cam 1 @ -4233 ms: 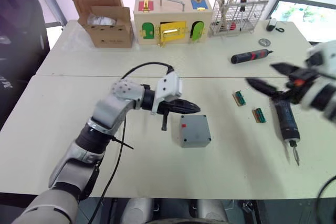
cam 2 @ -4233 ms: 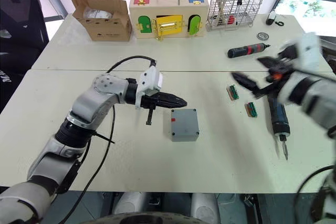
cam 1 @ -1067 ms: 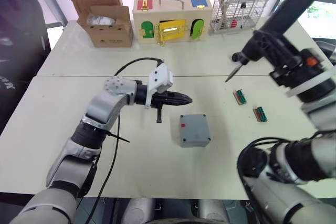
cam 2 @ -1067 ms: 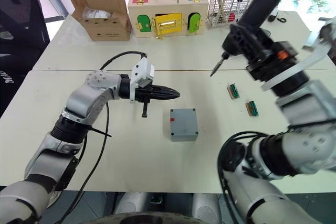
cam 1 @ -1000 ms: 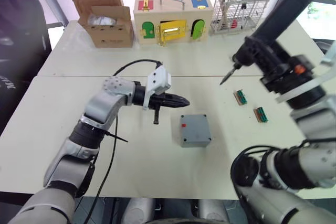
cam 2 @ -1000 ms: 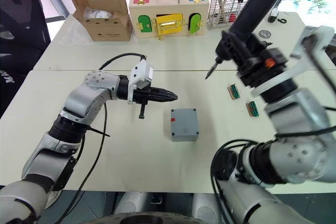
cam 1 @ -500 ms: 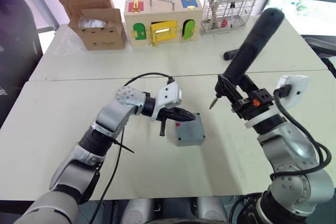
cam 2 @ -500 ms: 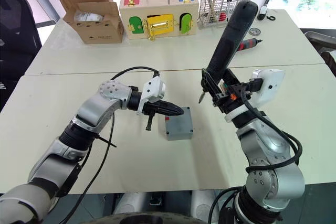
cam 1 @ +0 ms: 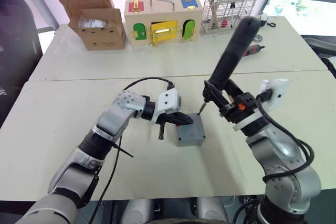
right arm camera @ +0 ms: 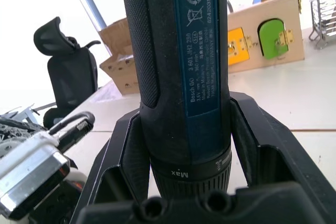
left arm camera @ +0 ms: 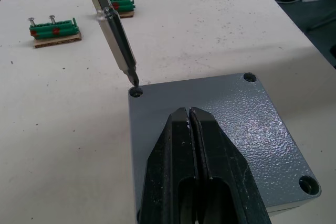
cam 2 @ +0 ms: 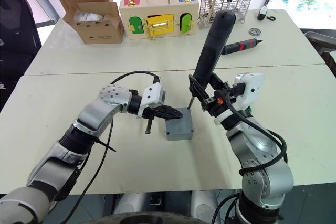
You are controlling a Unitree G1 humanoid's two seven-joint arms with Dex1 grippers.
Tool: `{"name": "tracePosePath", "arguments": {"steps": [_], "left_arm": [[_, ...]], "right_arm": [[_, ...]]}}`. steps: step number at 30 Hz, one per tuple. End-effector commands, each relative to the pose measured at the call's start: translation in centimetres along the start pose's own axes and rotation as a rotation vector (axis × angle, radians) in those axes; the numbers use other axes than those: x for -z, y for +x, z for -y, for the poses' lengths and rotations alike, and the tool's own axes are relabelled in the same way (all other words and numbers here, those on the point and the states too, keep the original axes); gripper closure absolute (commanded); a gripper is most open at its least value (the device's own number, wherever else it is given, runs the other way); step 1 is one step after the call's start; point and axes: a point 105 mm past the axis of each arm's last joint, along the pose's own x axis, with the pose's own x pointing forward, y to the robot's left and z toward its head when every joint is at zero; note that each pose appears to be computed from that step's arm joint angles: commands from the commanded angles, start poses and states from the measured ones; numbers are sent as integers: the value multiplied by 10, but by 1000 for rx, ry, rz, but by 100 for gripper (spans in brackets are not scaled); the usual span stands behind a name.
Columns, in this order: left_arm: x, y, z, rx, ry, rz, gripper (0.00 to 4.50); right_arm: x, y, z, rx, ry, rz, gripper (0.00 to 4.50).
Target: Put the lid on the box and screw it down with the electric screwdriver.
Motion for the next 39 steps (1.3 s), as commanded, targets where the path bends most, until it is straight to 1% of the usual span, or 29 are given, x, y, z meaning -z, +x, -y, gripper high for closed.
{"name": "tracePosePath", "arguments": {"steps": [1, 12, 23, 30, 39], "left_arm": [[3, 0, 1, -1, 3, -16, 450], [3, -1, 2, -7, 10, -22, 450], [3, 0, 3, -10, 15, -26, 450], [2, 1, 1, -13, 22, -25, 450], [3, 1, 3, -11, 19, -26, 450]], "right_arm": [[-12, -2, -9, -44, -24, 67, 268], [3, 2, -9, -61, -66, 28, 268], [5, 10, -26, -139, -150, 28, 268], [7, 12, -24, -130, -177, 30, 268], [11, 10, -21, -113, -149, 20, 268]]}}
